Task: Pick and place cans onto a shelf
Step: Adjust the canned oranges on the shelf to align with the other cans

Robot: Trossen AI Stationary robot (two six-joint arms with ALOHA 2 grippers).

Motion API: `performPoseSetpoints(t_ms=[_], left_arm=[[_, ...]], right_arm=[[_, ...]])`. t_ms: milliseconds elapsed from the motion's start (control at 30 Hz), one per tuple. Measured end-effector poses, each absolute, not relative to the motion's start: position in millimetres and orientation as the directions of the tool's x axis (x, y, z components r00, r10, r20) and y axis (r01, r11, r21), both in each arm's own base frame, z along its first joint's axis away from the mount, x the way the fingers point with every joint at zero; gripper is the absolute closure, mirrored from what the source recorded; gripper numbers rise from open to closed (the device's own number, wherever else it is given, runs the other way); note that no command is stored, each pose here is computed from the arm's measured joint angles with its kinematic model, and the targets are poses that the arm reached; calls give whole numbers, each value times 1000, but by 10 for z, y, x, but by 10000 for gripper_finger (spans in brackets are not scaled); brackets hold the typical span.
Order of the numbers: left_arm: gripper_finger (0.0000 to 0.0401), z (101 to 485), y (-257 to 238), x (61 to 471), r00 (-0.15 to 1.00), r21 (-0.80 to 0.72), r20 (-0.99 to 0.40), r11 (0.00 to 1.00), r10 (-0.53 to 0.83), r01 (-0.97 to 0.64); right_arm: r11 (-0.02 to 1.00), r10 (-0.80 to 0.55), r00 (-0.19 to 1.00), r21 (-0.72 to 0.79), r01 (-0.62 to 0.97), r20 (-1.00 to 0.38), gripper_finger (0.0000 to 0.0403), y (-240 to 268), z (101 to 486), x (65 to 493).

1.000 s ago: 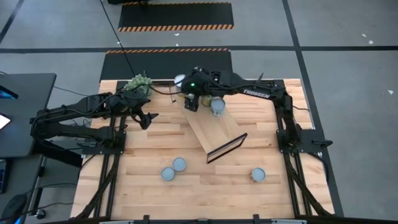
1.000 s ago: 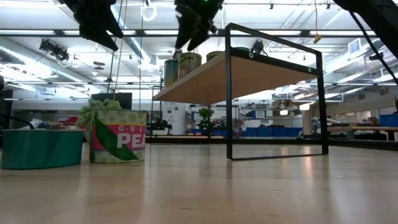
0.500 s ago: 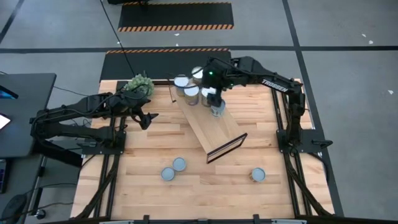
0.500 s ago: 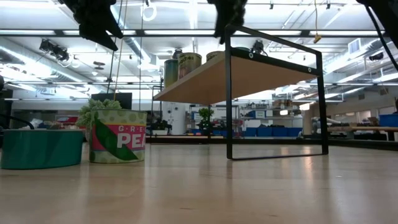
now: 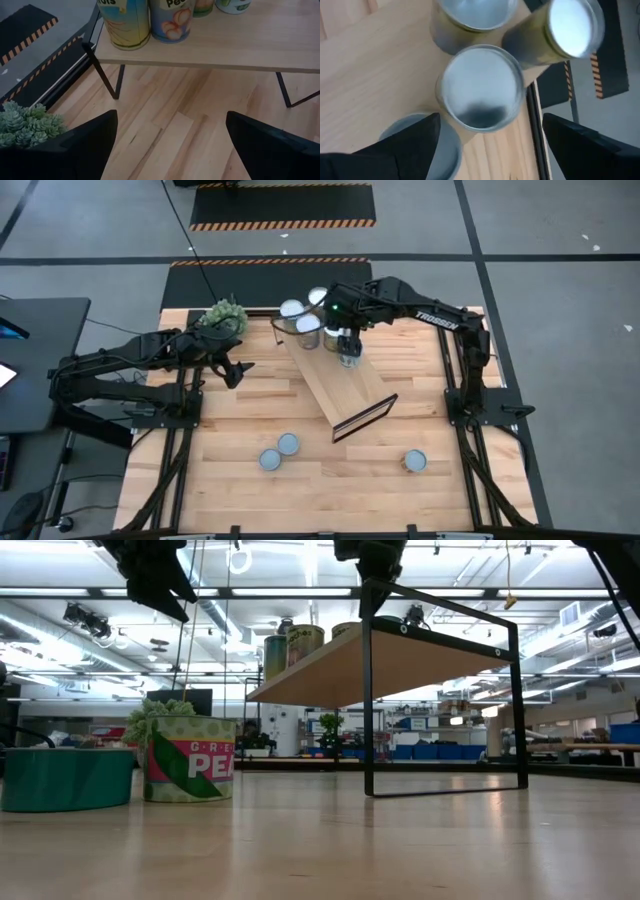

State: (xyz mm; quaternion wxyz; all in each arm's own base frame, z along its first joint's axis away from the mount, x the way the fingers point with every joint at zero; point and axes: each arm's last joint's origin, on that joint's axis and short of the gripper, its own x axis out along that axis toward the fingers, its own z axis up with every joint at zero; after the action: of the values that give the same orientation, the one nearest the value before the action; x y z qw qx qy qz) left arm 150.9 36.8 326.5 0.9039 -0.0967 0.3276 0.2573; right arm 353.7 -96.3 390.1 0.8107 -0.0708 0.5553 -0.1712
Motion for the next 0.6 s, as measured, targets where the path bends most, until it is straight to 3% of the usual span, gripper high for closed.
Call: performPoseSetpoints(t_ms=[333,600], left_arm=[[24,3264,368,1509,653,-6,-642,849,402,-529],[24,3264,369,1509,652,-10,-642,847,402,-532]], right_arm=[[906,-422,305,-386,172,-854,54,-991,3700,3642],[892,-452,361,-420,169,-816,55,-1110,3624,3731]])
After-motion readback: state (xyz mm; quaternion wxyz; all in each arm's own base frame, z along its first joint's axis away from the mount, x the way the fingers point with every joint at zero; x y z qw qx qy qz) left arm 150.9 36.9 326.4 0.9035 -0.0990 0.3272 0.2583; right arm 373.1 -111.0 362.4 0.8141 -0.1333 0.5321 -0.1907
